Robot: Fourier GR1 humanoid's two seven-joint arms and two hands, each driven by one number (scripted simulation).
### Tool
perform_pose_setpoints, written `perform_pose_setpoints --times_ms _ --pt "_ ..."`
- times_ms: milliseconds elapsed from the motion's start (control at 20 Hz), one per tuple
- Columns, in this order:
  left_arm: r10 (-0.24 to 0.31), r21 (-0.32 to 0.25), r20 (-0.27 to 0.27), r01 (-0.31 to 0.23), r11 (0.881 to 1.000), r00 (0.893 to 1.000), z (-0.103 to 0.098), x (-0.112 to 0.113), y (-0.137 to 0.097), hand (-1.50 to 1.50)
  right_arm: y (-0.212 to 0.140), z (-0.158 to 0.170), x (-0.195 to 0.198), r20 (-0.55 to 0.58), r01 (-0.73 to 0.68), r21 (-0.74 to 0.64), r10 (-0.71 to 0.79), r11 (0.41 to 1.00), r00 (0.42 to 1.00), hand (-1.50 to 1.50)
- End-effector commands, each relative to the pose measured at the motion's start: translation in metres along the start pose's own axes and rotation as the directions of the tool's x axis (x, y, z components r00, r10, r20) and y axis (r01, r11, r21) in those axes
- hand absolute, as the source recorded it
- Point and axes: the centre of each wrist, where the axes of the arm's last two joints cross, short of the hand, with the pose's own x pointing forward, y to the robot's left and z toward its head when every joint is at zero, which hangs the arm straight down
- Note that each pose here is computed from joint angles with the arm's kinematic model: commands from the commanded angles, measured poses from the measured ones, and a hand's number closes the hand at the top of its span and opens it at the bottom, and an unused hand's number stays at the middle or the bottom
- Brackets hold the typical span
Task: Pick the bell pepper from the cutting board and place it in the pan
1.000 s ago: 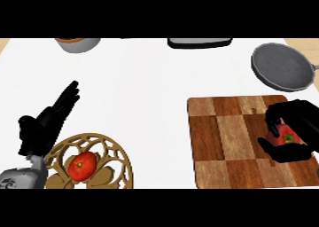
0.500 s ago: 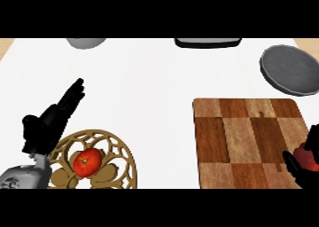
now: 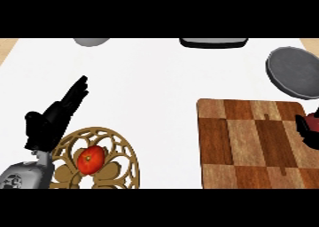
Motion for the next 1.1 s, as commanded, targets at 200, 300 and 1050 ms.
perform_pose_setpoints --times_ms 200,300,1050 --pt "-0.003 -0.003 0.009 0.003 1.000 1.000 -0.008 -0.003 -0.010 0.00 0.027 -0.050 -0.059 -0.048 -0.090 -0.077 0.086 0.993 0.995 1.50" --pt "0.000 -0.021 0.005 0.000 1.000 1.000 0.001 -0.001 -0.003 0.00 0.028 -0.050 -0.087 -0.074 -0.099 -0.115 0.091 0.988 0.993 1.50" --pt "-0.002 -0.047 0.034 0.004 0.999 0.999 -0.013 0.003 -0.025 0.00 0.028 -0.108 -0.128 -0.088 -0.119 -0.149 0.106 0.982 0.990 1.50"
